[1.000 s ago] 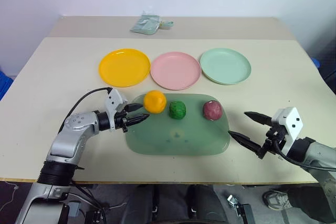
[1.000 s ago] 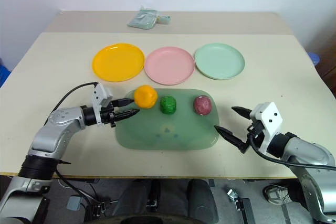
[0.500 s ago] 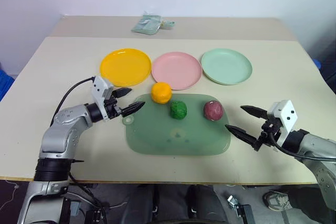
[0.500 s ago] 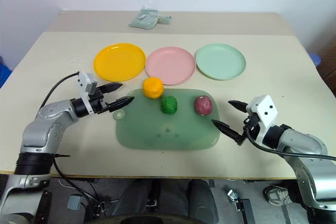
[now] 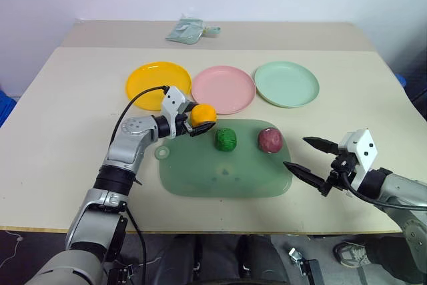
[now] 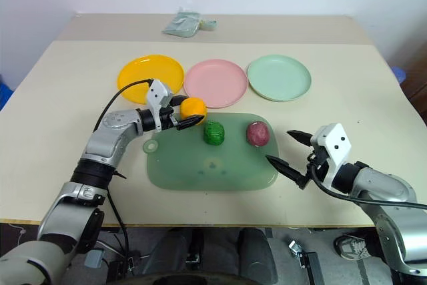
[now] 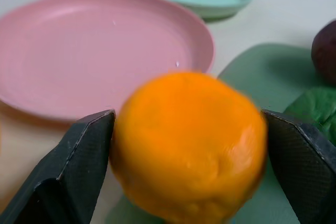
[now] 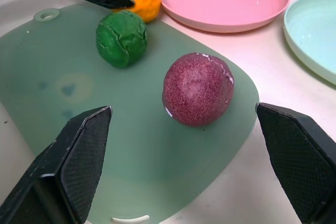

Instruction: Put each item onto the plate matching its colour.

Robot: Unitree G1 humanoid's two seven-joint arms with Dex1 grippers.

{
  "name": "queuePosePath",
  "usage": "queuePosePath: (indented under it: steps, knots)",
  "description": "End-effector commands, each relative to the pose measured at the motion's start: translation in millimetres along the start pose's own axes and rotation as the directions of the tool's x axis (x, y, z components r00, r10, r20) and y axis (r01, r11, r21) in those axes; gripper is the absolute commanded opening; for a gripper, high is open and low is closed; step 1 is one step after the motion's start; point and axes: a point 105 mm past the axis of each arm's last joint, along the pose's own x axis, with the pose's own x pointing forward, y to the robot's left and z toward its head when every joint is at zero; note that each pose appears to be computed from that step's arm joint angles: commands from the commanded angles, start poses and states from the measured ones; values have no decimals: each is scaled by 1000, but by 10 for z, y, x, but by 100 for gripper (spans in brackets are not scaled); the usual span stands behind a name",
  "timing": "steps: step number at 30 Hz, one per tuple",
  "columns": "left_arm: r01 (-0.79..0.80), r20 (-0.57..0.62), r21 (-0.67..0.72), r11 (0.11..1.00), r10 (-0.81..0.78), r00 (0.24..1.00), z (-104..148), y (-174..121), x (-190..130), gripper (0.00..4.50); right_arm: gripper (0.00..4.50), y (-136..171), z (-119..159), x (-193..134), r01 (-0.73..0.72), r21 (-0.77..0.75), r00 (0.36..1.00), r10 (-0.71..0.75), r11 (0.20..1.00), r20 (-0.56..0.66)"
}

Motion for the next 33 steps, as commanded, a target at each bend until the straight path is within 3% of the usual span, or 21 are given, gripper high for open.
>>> queuePosePath:
  steps: [1, 6, 9, 11, 13, 15, 17, 19, 20, 25, 30, 33]
  knots:
    - [4, 27, 30, 1000, -4, 1000, 103, 21, 13, 324, 450, 10, 115, -42, 7, -37, 999, -6, 999, 36]
    - [-174, 119, 7, 985, 172, 978, 277, 322, -132, 324, 450, 24, 103, -19, 3, -43, 999, -2, 999, 42]
    - [-448, 172, -35, 894, 447, 878, 435, 740, -312, 324, 450, 33, 116, -2, -5, -50, 999, 7, 999, 48]
    - [-640, 108, -11, 768, 637, 763, 376, 1034, -483, 324, 450, 36, 132, 23, -12, -55, 999, 15, 998, 52]
    - [-734, 64, -21, 678, 734, 676, 300, 1204, -622, 324, 450, 36, 145, 50, -20, -56, 998, 23, 998, 57]
    - [-762, 60, -61, 644, 765, 641, 272, 1275, -679, 324, 450, 38, 149, 76, -29, -58, 998, 33, 998, 57]
    - [-772, 46, -78, 631, 775, 630, 234, 1311, -693, 324, 450, 35, 152, 96, -35, -61, 998, 38, 998, 57]
    - [-773, 34, -85, 629, 777, 628, 203, 1330, -699, 426, 450, 27, 172, 114, -37, -68, 997, 41, 997, 61]
    - [-775, 29, -87, 626, 779, 626, 195, 1343, -709, 447, 450, 20, 190, 120, -36, -74, 997, 41, 997, 63]
    - [-775, 52, -36, 631, 776, 629, 257, 1353, -749, 447, 450, 46, 268, 153, -55, -68, 995, 60, 996, 76]
    - [-783, 200, -15, 622, 769, 607, 527, 1316, -1037, 447, 450, 252, 492, 317, -138, -86, 981, 148, 987, 125]
    - [-665, 265, 75, 743, 628, 731, 587, 1004, -1131, 447, 450, 406, 578, 567, -169, -138, 975, 186, 976, 122]
